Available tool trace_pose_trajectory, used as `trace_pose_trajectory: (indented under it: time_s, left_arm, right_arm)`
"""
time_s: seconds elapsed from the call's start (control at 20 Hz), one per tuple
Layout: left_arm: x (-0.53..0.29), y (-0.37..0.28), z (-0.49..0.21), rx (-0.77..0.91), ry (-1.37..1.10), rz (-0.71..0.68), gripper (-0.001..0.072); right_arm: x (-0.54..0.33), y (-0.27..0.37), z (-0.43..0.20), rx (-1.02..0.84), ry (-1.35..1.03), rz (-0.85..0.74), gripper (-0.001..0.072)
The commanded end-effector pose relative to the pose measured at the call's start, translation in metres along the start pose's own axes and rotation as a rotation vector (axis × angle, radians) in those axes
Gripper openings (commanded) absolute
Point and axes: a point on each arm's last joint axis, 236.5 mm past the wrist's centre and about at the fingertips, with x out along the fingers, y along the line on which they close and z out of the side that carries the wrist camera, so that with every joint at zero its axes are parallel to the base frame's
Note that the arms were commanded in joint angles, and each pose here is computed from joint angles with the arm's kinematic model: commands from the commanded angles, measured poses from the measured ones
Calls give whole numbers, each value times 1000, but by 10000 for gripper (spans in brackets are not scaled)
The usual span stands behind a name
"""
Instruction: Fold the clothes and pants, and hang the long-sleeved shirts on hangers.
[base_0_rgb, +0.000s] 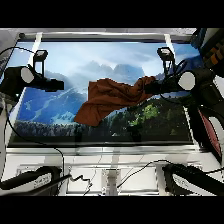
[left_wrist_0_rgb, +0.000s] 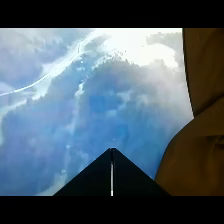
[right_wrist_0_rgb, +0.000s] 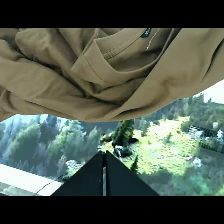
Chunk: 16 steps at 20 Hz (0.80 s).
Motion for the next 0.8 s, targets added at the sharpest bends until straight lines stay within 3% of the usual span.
trace_pose_trajectory:
  time_s: [0.0,0.75]
  left_arm:
    - [0,0,0,0,0,0,15]
    - [0,1,4,0,-19,2,15]
  right_arm:
    - [0,0,0,0,0,1,14]
    - [0,0,0,0,-1,1,14]
